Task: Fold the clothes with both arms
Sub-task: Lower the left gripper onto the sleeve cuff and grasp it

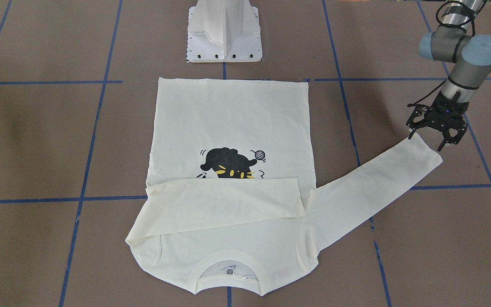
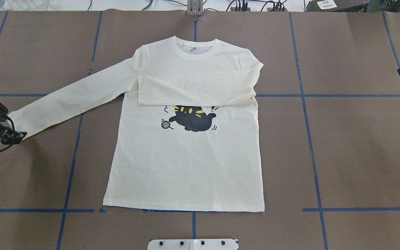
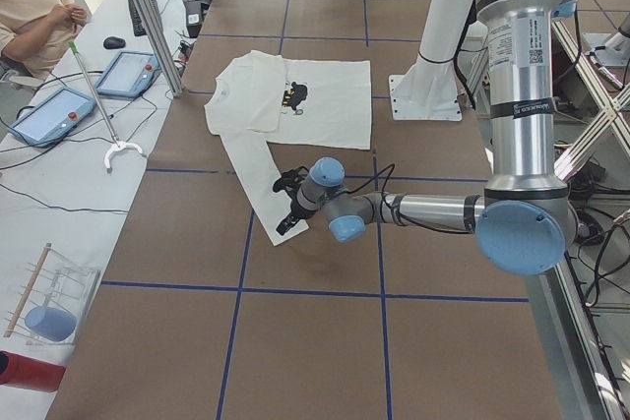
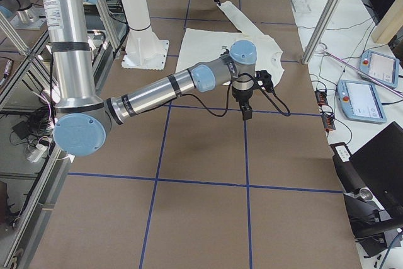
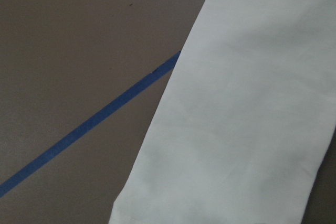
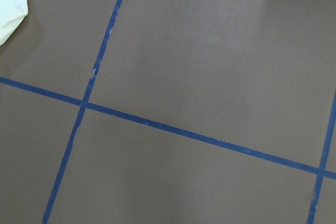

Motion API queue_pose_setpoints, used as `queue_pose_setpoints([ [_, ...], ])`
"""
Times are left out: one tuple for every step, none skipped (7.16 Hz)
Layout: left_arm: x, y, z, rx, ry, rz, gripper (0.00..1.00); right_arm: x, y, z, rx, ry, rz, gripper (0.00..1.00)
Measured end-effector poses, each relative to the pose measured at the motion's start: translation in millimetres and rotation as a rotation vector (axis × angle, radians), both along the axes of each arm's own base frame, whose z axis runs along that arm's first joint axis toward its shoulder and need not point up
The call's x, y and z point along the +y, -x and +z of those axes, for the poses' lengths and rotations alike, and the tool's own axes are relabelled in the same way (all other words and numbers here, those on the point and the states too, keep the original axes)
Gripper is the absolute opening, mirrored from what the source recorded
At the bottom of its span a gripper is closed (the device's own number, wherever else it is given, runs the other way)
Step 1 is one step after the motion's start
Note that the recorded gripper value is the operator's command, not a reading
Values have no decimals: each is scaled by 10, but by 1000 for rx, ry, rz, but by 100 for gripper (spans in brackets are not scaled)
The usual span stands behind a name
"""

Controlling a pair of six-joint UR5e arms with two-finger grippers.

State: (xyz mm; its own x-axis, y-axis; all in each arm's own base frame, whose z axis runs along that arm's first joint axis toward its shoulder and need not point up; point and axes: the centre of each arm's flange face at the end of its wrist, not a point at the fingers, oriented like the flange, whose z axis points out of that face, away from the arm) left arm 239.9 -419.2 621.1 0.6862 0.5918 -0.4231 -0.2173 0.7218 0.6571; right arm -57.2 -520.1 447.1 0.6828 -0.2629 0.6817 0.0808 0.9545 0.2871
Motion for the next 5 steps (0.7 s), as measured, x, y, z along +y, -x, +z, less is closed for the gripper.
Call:
queue_pose_setpoints([
  [23, -27, 7, -1, 1, 8, 92, 5, -1, 1, 0, 0, 0, 100],
  [41, -51, 12, -1, 3, 13, 90, 7, -1, 0, 0, 0, 0, 100],
  [53, -62, 17, -2, 4, 17, 89, 10, -2, 3, 1, 0, 0, 100],
  [64, -68, 26, -3, 5, 19, 89, 11, -4, 7, 2, 1, 0, 100],
  [78, -72, 41, -5, 7, 22, 86, 12, -8, 8, 2, 1, 1, 100],
])
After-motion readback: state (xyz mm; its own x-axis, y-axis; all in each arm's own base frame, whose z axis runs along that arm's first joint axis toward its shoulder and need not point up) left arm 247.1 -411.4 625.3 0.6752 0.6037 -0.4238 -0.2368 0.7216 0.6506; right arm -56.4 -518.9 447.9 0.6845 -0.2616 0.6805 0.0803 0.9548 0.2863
